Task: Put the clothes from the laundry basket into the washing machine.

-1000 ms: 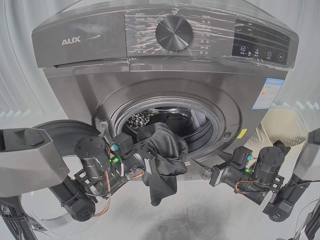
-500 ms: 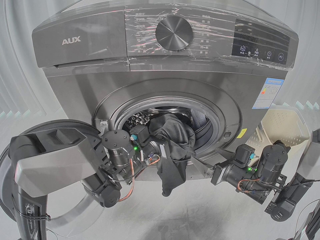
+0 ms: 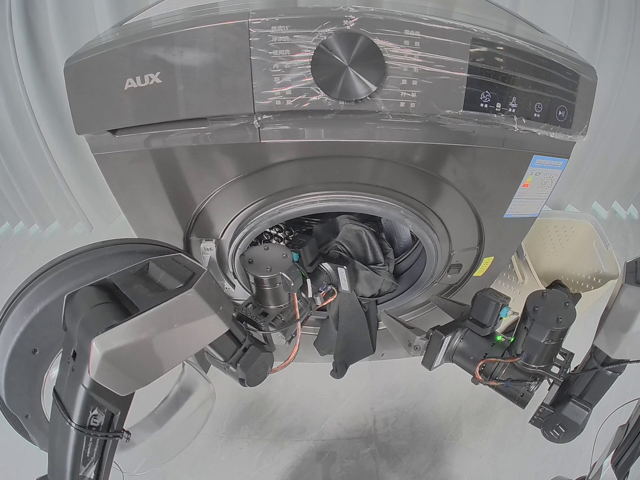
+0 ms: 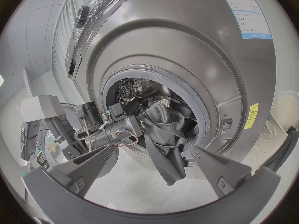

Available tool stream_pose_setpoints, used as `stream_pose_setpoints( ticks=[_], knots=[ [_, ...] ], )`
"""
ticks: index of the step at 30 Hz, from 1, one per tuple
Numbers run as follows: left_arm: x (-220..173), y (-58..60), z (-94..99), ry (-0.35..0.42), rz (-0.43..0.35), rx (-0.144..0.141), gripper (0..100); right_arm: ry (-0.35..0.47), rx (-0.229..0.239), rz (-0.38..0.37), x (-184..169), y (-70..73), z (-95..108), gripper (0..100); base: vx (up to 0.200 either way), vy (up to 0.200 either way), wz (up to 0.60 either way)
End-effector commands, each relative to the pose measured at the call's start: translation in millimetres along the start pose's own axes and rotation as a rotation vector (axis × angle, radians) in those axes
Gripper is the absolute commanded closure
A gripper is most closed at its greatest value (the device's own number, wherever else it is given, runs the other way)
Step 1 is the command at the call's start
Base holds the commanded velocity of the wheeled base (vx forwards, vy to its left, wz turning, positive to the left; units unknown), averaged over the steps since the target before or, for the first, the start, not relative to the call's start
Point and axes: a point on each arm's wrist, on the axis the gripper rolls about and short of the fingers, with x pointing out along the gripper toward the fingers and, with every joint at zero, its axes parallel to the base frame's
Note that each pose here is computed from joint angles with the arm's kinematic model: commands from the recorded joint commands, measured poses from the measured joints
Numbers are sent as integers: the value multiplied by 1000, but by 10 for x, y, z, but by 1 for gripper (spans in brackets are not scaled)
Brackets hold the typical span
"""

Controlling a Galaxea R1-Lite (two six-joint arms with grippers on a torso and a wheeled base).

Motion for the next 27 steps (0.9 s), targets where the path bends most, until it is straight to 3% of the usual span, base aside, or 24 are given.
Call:
stream_pose_setpoints(
  ticks=[1, 5, 13, 17, 22, 25, 26, 27],
  knots=[
    [116, 18, -128, 6, 18, 1, 100, 3, 0, -2, 7, -4, -10, 0, 0, 0, 0],
    [316, 100, -127, -11, 99, 5, 100, 4, 0, 0, 11, 0, -13, 0, 0, 0, 0],
    [594, 266, -212, -40, 135, 7, 100, 6, 0, -4, 11, -14, -16, 0, 0, 0, 0],
    [802, 392, -214, -103, 186, 9, 100, 9, 0, -5, 14, -16, -24, 0, 0, 0, 0],
    [958, 420, -152, -163, 220, 2, 100, 8, 0, -7, 15, -24, -22, 0, 0, 0, 0],
    [955, 464, -254, -136, 240, 10, 100, 8, 0, -7, 15, -24, -22, 0, 0, 0, 0],
    [955, 473, -252, -136, 241, 12, 0, 8, 0, -7, 15, -24, -22, 0, 0, 0, 0],
    [953, 483, -266, -134, 244, 19, 0, 8, 0, -9, 15, -28, -21, 0, 0, 0, 0]
  ],
)
